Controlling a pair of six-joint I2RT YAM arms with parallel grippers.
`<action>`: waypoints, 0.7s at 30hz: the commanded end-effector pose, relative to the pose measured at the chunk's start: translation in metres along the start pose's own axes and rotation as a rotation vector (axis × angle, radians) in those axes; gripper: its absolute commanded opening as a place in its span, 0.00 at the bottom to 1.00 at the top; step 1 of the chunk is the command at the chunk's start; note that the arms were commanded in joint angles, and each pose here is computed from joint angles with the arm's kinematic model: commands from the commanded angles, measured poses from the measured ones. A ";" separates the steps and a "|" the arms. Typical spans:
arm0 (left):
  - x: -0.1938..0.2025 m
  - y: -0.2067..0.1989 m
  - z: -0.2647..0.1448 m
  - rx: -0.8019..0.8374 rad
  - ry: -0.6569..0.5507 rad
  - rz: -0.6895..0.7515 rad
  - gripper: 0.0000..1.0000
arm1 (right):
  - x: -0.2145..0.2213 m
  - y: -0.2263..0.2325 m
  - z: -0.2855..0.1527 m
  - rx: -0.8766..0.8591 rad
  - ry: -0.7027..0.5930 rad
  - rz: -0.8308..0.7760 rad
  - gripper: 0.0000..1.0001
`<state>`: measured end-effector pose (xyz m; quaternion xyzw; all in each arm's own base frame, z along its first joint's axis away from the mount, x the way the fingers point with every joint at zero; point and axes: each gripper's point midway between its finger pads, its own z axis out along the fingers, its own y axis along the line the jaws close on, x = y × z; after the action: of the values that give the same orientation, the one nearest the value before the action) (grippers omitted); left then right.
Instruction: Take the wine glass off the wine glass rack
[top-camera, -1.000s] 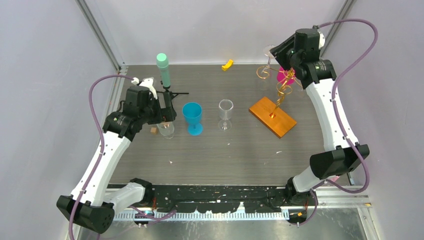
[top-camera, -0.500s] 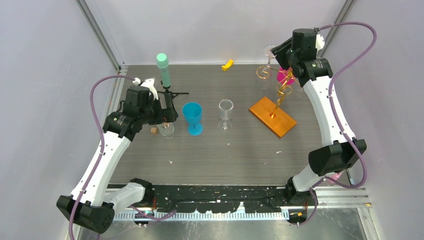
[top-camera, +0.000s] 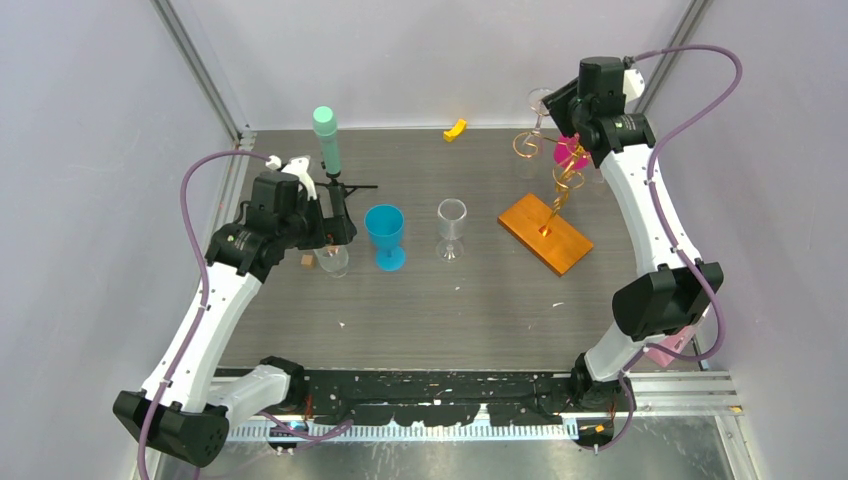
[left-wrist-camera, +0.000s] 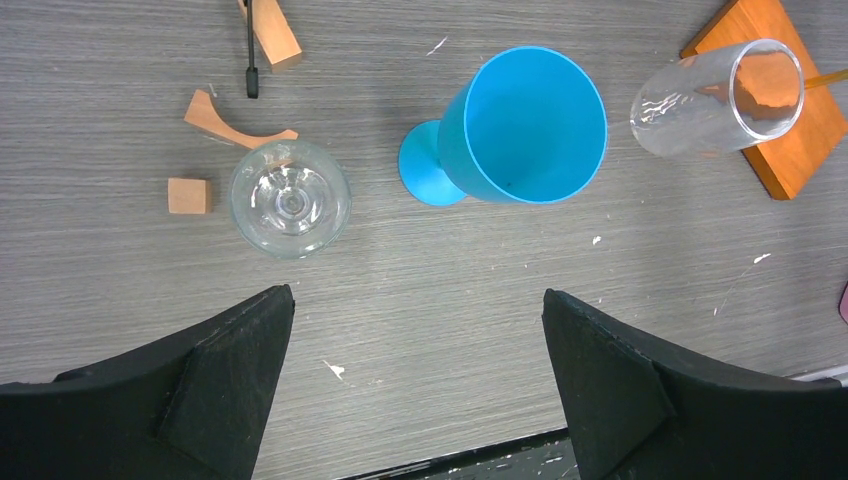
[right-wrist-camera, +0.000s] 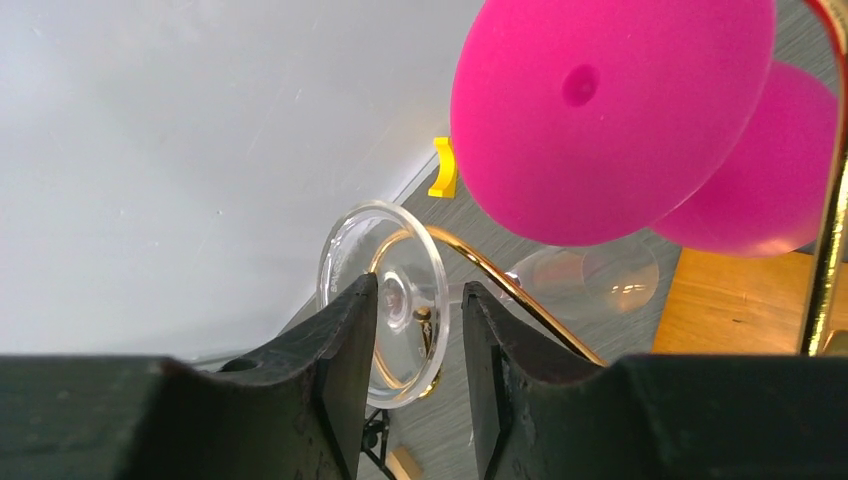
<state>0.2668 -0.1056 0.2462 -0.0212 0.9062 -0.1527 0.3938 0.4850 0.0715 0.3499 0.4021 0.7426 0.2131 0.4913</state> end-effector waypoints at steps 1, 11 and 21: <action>-0.007 -0.005 -0.006 0.026 -0.026 -0.005 0.98 | -0.024 0.008 -0.003 -0.013 -0.094 -0.016 0.42; -0.008 -0.008 -0.009 0.044 -0.027 0.003 0.98 | -0.030 0.006 -0.004 -0.016 -0.125 -0.080 0.28; -0.009 -0.010 -0.011 0.055 -0.030 -0.004 0.99 | -0.037 0.028 -0.017 -0.155 -0.166 -0.073 0.02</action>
<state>0.2652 -0.1094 0.2466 -0.0161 0.9061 -0.1629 0.3901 0.4950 0.0649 0.3662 0.3663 0.7239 0.2051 0.5475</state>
